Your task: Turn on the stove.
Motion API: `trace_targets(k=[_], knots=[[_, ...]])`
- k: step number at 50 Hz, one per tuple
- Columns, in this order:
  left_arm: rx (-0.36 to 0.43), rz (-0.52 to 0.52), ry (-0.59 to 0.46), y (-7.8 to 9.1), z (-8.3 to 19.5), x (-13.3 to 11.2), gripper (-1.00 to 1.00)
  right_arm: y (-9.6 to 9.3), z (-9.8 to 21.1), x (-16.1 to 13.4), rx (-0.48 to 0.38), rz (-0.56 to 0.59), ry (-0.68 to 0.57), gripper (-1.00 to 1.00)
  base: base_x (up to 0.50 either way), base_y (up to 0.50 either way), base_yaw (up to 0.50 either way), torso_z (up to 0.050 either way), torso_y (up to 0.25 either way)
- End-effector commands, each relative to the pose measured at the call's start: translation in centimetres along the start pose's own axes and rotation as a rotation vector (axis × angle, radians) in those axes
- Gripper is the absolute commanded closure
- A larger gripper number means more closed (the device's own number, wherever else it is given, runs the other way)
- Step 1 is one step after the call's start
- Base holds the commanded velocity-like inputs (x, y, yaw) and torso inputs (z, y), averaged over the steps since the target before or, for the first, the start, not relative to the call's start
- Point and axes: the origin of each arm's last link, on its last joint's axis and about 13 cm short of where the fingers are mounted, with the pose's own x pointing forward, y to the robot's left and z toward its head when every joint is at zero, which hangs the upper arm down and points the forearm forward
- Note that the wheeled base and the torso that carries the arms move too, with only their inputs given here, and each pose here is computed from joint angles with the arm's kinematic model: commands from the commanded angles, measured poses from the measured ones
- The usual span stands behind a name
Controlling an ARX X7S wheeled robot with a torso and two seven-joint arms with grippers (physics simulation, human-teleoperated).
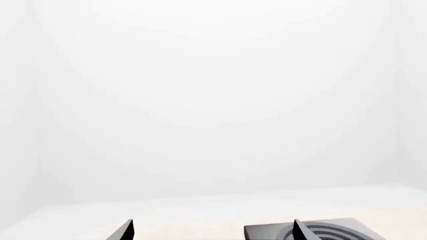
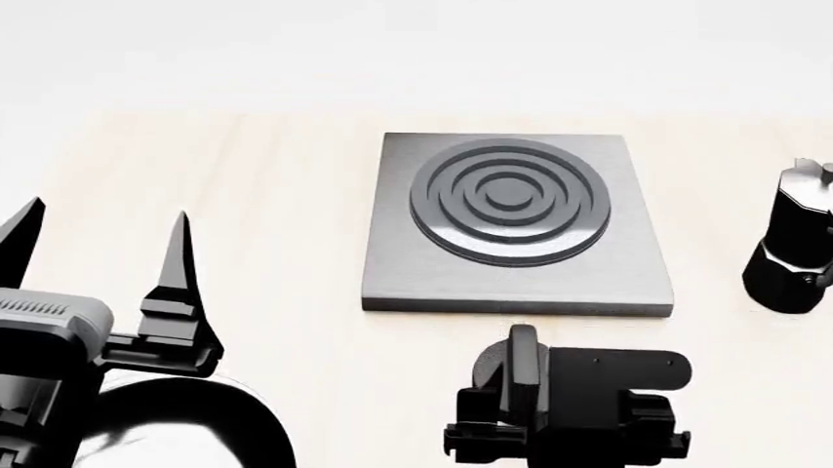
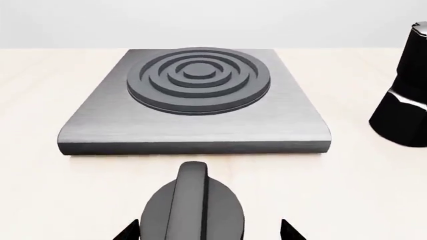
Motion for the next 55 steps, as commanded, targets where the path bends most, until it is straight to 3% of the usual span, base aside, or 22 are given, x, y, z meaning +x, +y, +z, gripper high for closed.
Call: trace_targets(k=[1,55], knots=[[-0.001,0.001,0.001,0.0,0.0,0.0,-1.00,0.0,-0.5,0.4,-0.008,0.006,0.019,-1.00,0.00,0.00,0.00,0.000,0.000],[-0.004,0.004,0.012,0.0,-0.4,0.2,-1.00,0.4,-1.7,3.0,-0.034,0.002,0.089,-1.00,0.00,0.00,0.00,0.000,0.000]])
